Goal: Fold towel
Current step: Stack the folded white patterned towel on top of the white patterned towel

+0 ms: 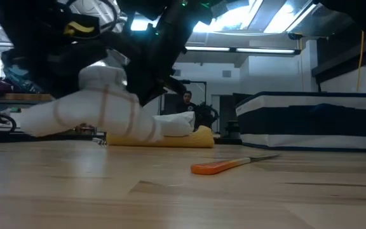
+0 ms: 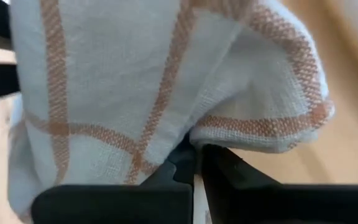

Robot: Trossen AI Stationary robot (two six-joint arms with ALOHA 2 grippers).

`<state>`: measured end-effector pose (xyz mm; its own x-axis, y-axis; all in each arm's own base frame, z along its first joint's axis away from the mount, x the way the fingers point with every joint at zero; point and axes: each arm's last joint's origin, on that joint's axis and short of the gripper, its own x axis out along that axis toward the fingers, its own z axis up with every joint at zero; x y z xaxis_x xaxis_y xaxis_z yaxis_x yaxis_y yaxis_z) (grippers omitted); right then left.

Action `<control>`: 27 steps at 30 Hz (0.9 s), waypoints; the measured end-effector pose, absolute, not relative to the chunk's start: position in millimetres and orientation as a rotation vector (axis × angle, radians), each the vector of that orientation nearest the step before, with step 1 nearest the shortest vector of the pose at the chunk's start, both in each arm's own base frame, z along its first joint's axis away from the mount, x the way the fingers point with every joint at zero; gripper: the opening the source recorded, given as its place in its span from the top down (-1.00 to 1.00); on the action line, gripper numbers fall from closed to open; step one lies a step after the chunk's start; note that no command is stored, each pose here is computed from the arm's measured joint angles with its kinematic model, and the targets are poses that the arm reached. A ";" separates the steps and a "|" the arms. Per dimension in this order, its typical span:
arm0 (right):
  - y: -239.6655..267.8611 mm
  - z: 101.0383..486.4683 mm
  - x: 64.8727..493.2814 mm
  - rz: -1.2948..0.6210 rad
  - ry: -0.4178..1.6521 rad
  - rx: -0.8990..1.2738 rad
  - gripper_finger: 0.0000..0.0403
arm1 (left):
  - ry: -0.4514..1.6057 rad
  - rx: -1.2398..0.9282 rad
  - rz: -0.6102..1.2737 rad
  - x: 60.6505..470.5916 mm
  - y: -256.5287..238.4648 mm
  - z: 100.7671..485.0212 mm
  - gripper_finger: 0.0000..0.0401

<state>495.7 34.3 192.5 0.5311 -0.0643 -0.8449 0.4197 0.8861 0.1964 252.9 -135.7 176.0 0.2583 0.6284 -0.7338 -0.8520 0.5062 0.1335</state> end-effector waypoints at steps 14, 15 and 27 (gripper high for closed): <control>-11.3 218.3 479.9 -0.466 0.985 0.381 0.91 | 0.847 -0.150 1.073 266.0 -81.6 199.1 0.98; -14.4 220.5 479.4 -0.473 0.977 0.376 0.91 | 0.847 -0.141 1.076 266.8 -77.6 200.9 0.97; -61.9 239.9 463.5 -0.596 0.973 0.388 0.91 | 0.840 -0.017 1.104 278.9 -22.6 221.4 0.97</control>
<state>463.5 -61.9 239.9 0.4244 -0.2949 -0.8561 0.6288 0.7763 0.0443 278.9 -22.6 221.4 0.1826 0.7764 -0.6032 -0.7882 0.4823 0.3822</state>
